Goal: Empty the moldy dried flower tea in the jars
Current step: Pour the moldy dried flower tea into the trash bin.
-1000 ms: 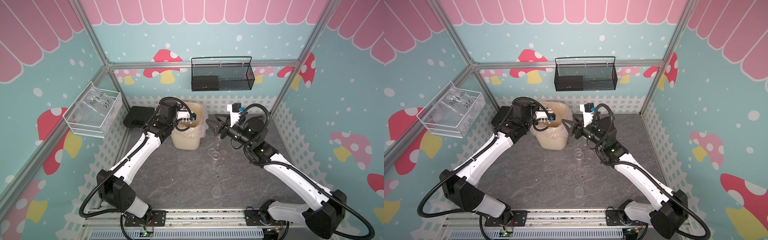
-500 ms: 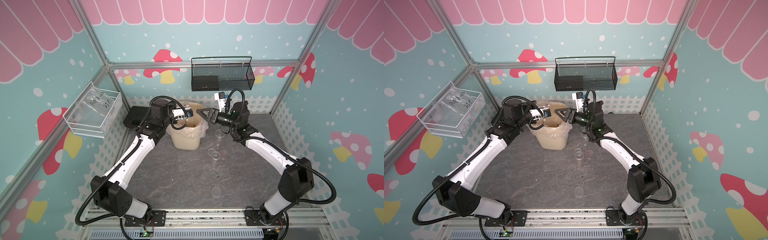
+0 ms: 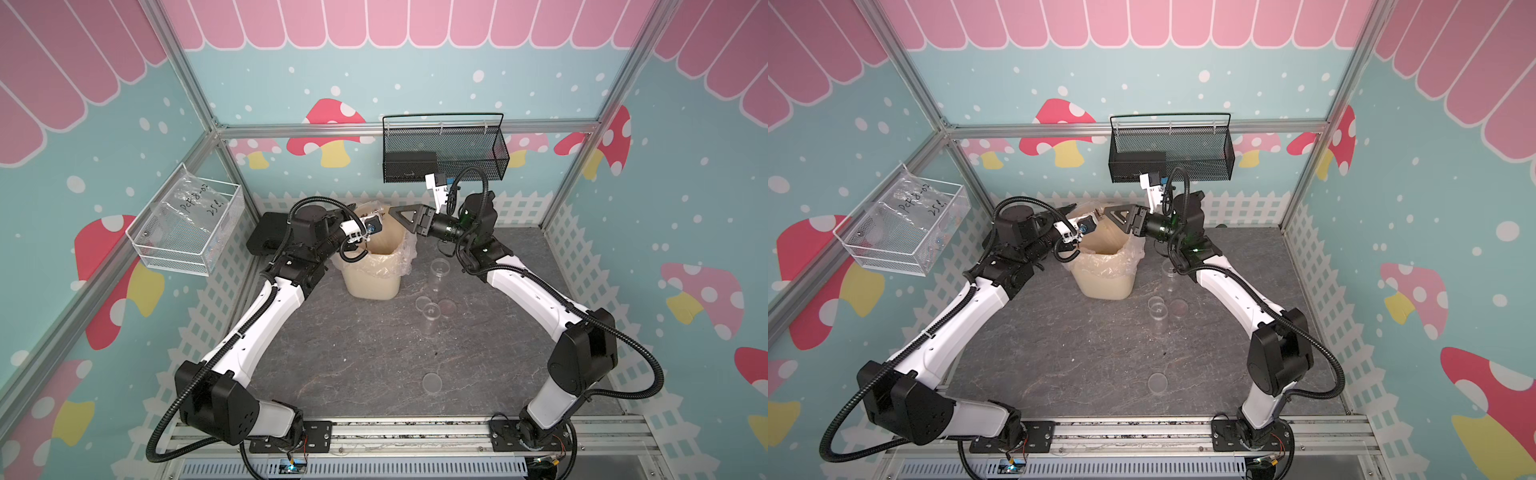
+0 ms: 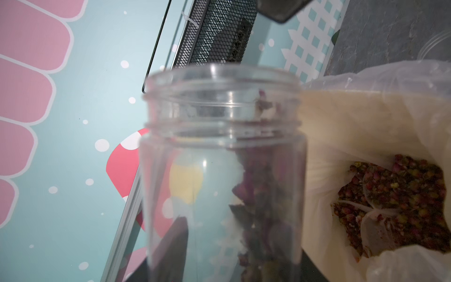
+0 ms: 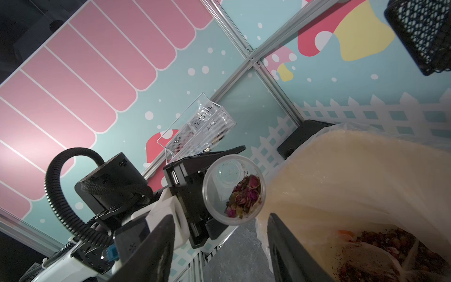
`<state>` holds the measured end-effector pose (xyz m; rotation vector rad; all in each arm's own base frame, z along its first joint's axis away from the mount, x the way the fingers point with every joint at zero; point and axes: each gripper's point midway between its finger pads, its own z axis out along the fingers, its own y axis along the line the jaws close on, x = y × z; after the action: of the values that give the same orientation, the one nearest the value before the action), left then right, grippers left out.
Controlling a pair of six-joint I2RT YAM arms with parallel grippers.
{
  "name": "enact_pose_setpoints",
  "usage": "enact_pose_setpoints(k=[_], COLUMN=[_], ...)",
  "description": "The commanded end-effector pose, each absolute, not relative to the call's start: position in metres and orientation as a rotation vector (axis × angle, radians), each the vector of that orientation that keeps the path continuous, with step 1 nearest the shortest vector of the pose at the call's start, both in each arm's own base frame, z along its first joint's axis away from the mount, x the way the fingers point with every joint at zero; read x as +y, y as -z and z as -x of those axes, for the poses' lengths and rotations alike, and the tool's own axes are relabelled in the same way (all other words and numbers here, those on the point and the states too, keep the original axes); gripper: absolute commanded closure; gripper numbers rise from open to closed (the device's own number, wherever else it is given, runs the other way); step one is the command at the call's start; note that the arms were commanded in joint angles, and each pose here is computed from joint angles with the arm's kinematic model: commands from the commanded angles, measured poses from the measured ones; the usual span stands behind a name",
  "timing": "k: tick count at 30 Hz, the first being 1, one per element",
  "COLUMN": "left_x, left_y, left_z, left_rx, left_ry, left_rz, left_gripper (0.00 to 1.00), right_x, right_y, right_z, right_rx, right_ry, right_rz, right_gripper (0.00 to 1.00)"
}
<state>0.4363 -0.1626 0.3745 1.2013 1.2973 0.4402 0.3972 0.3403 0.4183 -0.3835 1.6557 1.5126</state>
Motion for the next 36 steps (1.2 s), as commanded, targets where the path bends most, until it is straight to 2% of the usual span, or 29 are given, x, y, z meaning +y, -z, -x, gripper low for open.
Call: enact_pose_setpoints(k=[1, 10, 24, 28, 34, 36], left_x=[-0.169, -0.168, -0.168, -0.166, -0.168, -0.168], left_y=[-0.402, -0.419, -0.401, -0.394, -0.388, -0.387], left_z=[-0.424, -0.416, -0.416, -0.417, -0.415, -0.415], left_rx=[1.228, 1.2, 1.195, 1.201, 1.187, 1.183], left_ry=[-0.313, -0.113, -0.189, -0.228, -0.303, -0.325], left_rz=[-1.108, -0.991, -1.092, -1.126, -1.176, -1.187], left_gripper=[0.78, 0.78, 0.79, 0.79, 0.79, 0.79], right_x=[0.342, 0.344, 0.361, 0.374, 0.385, 0.392], right_y=[-0.421, -0.419, -0.425, -0.423, -0.414, -0.396], right_z=[-0.402, -0.401, -0.4, -0.401, -0.412, -0.422], right_rx=[1.656, 1.664, 1.669, 1.697, 1.759, 1.807], right_ry=[-1.459, -1.438, -1.428, -1.403, -1.351, -1.332], right_rz=[0.409, 0.454, 0.507, 0.55, 0.568, 0.575], right_gripper=[0.39, 0.39, 0.39, 0.42, 0.5, 0.55])
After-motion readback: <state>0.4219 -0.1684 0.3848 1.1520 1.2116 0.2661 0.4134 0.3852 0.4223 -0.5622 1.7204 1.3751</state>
